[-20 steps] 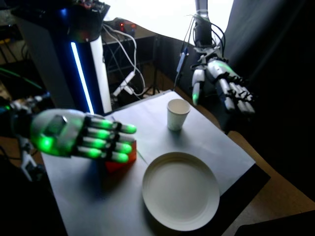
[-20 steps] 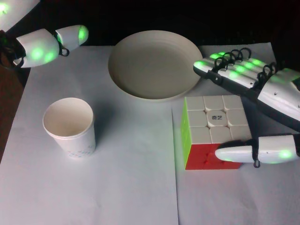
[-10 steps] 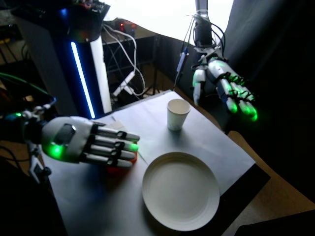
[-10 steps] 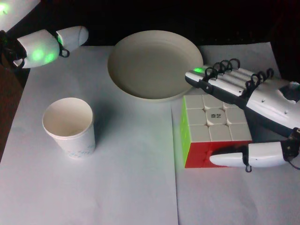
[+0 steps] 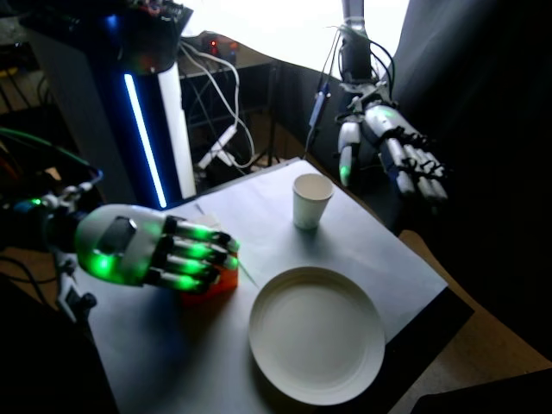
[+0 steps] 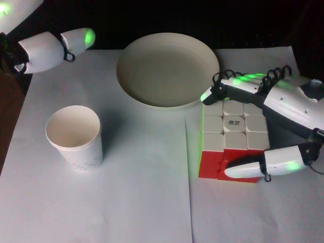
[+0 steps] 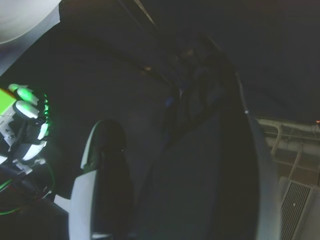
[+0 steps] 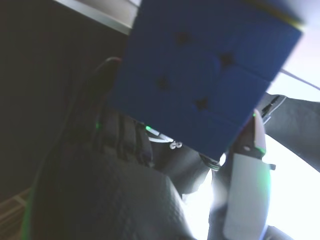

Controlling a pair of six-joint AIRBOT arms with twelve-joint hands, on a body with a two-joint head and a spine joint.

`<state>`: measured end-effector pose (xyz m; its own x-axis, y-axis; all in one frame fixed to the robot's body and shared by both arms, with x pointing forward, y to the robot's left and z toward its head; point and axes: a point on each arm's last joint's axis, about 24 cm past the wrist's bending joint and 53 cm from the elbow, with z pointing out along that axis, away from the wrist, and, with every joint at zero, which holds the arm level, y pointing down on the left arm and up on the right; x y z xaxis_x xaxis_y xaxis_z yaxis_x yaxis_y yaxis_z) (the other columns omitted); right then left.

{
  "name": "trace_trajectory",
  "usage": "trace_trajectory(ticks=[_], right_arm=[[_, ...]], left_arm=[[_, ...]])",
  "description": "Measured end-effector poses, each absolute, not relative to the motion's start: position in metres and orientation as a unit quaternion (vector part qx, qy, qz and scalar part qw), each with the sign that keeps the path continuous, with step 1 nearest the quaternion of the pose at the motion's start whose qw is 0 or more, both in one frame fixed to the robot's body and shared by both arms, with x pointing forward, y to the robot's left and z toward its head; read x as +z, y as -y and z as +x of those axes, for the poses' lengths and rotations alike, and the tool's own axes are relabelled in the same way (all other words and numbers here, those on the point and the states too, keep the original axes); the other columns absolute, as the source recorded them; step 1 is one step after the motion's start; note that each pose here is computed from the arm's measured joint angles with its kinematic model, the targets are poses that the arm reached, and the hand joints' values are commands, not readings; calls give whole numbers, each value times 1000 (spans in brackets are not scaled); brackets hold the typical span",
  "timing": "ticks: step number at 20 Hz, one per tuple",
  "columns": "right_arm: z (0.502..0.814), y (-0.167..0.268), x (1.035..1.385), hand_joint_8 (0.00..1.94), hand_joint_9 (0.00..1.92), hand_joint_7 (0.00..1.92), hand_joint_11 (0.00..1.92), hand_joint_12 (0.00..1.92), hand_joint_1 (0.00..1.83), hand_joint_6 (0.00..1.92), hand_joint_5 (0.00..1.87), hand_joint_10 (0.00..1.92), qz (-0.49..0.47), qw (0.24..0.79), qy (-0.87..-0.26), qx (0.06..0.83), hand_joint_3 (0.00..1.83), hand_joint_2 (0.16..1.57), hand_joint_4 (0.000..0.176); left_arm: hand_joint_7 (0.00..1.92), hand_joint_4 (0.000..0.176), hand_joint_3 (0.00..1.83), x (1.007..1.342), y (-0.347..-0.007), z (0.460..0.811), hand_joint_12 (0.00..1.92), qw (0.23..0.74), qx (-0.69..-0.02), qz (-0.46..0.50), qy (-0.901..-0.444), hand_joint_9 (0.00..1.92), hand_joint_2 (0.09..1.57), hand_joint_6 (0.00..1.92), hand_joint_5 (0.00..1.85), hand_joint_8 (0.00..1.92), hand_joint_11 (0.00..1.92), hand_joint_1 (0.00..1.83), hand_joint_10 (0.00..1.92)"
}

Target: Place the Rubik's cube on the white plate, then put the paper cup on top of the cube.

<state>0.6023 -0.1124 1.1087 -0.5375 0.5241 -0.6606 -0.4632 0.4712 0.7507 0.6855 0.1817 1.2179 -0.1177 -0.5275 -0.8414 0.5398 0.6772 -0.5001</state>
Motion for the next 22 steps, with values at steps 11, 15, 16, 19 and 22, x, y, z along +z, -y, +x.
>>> trace_trajectory(ticks=[11,15,16,19,22], right_arm=[[614,99,1159,1577,347,353,280,1921,1172,1338,269,1744,-27,521,-668,532,5,1121,0],[633,108,1183,1522,451,338,648,1921,1138,1309,247,1850,-23,551,-643,532,2,1121,0],[640,105,1187,1510,451,344,614,1921,1088,1345,247,1793,-21,555,-639,532,0,1113,0],[661,93,1197,1363,427,330,544,1921,1154,1227,277,1707,-16,565,-629,534,0,1110,0],[684,79,1201,1374,543,433,615,1921,1157,1247,285,1665,-13,569,-628,530,0,1105,0]], left_arm=[[62,87,1,1216,-184,685,470,665,-401,3,-630,26,1373,0,131,0,0,428,4],[76,69,0,1217,-185,686,681,665,-401,-2,-629,59,1366,2,144,2,0,452,7],[72,86,0,1217,-185,686,641,665,-402,-2,-629,55,1361,4,151,1,0,474,3],[72,65,1,1217,-186,686,533,666,-402,-4,-628,50,1370,1,139,1,0,437,3],[81,76,0,1216,-190,687,571,667,-400,-10,-629,67,1349,5,169,1,0,531,5]])
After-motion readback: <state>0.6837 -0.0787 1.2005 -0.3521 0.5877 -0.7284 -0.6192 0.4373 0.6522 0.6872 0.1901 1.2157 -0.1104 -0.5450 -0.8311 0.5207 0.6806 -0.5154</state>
